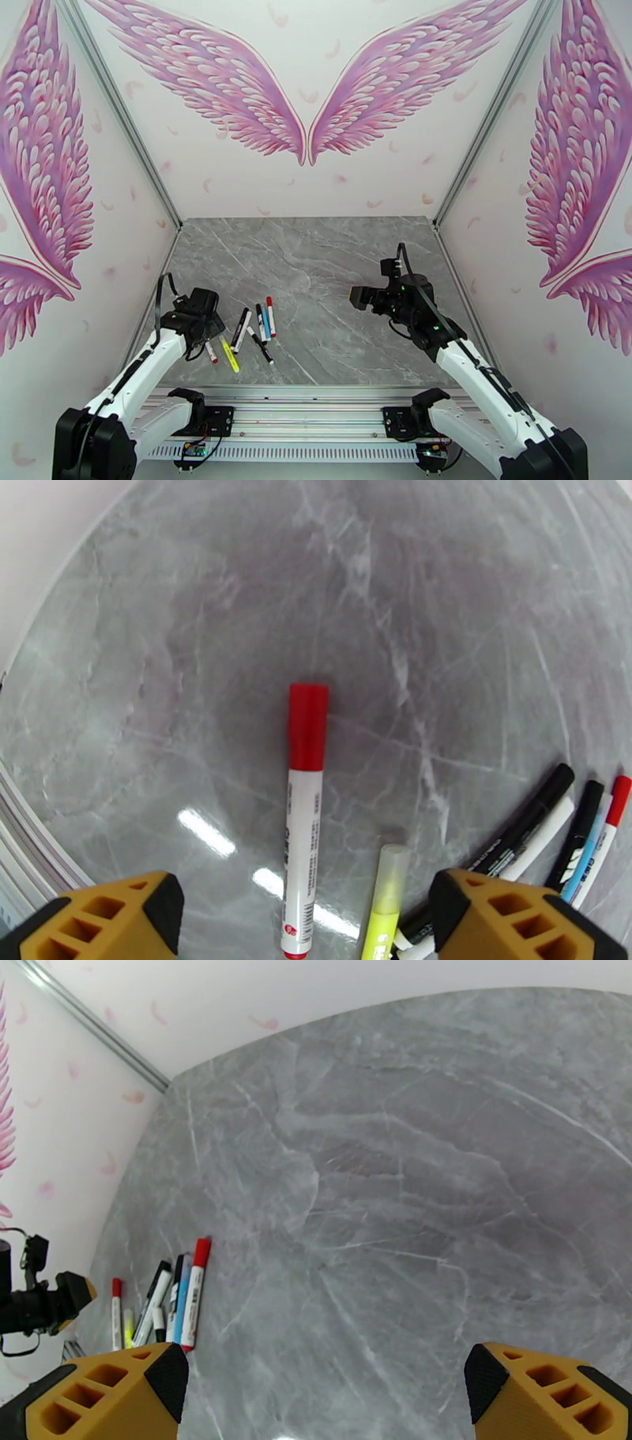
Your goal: Open the pen caps
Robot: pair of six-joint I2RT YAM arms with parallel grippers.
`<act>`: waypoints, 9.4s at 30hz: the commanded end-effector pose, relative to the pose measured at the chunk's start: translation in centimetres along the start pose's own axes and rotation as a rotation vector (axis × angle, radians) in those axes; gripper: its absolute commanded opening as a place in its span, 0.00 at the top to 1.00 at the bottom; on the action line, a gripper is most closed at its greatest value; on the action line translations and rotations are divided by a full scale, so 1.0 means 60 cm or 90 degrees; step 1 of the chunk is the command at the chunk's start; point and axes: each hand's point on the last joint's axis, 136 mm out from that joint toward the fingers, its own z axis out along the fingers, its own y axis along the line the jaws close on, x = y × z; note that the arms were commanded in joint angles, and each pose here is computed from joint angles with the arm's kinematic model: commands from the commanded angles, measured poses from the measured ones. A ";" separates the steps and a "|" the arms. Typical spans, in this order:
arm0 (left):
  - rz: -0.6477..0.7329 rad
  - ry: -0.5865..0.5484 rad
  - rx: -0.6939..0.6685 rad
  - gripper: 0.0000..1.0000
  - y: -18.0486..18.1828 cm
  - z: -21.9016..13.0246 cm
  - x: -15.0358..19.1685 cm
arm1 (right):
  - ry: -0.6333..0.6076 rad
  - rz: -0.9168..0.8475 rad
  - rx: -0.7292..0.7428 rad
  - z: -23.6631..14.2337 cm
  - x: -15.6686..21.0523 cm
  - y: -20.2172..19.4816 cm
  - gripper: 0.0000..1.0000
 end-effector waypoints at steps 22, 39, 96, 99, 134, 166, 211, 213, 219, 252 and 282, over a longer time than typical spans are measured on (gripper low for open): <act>0.000 0.101 0.014 0.52 -0.011 0.072 0.039 | 0.076 -0.034 -0.111 0.021 0.057 0.113 0.01; -0.013 0.109 0.025 0.66 -0.004 0.090 0.046 | 0.084 -0.029 -0.107 0.025 0.070 0.112 0.01; 0.538 -0.033 0.887 0.86 -0.455 -0.395 0.180 | 0.142 0.119 -0.210 0.004 -0.044 0.222 0.35; 0.555 -0.015 0.897 0.86 -0.461 -0.399 0.196 | 0.143 0.119 -0.222 0.009 -0.046 0.227 0.35; 0.595 0.040 0.934 0.82 -0.474 -0.405 0.243 | 0.157 0.112 -0.206 0.024 -0.039 0.219 0.85; 0.605 0.018 0.953 0.99 -0.457 -0.406 0.265 | 0.071 0.052 -0.373 -0.032 -0.071 0.279 0.86; 0.571 -0.086 0.807 1.00 -0.434 -0.369 0.259 | 0.048 0.068 -0.100 -0.003 -0.100 0.141 0.85; 0.547 -0.088 0.787 1.00 -0.431 -0.356 0.245 | 0.079 0.049 -0.056 0.007 -0.077 0.116 0.85; 0.515 -0.099 0.757 1.00 -0.421 -0.339 0.220 | 0.155 0.011 0.043 0.034 -0.019 0.052 0.83; 0.451 -0.122 0.630 1.00 -0.421 -0.255 0.142 | 0.343 -0.034 0.288 0.191 0.039 -0.157 0.81; 0.411 -0.085 0.592 1.00 -0.429 -0.216 0.133 | 0.413 0.017 0.376 0.247 0.067 -0.261 0.69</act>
